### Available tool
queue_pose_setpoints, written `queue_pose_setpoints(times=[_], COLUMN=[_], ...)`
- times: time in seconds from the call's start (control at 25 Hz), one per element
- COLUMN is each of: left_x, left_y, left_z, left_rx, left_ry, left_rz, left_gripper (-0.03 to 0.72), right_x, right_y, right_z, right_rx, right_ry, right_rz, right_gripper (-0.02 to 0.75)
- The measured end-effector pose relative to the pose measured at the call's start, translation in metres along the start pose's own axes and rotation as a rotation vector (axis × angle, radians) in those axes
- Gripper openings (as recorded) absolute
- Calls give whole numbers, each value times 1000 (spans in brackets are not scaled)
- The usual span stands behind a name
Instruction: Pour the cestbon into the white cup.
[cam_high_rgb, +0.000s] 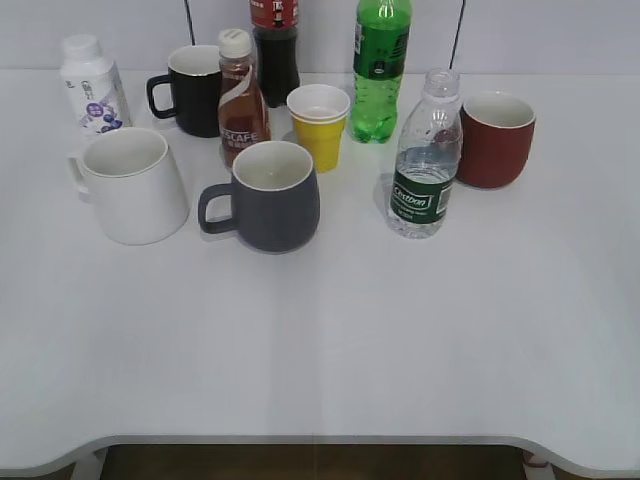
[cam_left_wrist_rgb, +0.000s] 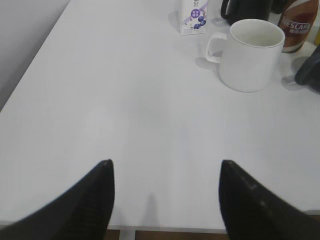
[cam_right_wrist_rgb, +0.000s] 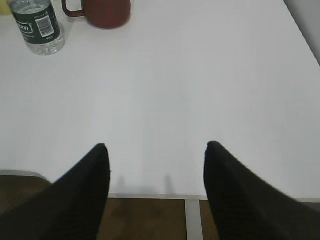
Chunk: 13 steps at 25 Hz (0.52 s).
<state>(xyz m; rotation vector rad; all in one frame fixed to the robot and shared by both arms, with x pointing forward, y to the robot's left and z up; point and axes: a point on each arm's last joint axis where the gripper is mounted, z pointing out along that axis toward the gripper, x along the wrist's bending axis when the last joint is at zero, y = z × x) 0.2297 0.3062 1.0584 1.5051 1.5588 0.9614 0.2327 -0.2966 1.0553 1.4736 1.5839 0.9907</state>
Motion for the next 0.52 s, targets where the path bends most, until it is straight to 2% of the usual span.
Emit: queue_pose_setpoints(times=[0.52], left_x=[0], left_y=[0], left_z=[0], left_rx=[0], left_ry=[0], left_rz=[0], left_gripper=[493], right_x=[0], right_y=[0], right_z=[0], right_rx=[-1], right_ry=[0], right_rz=[0], right_gripper=[450])
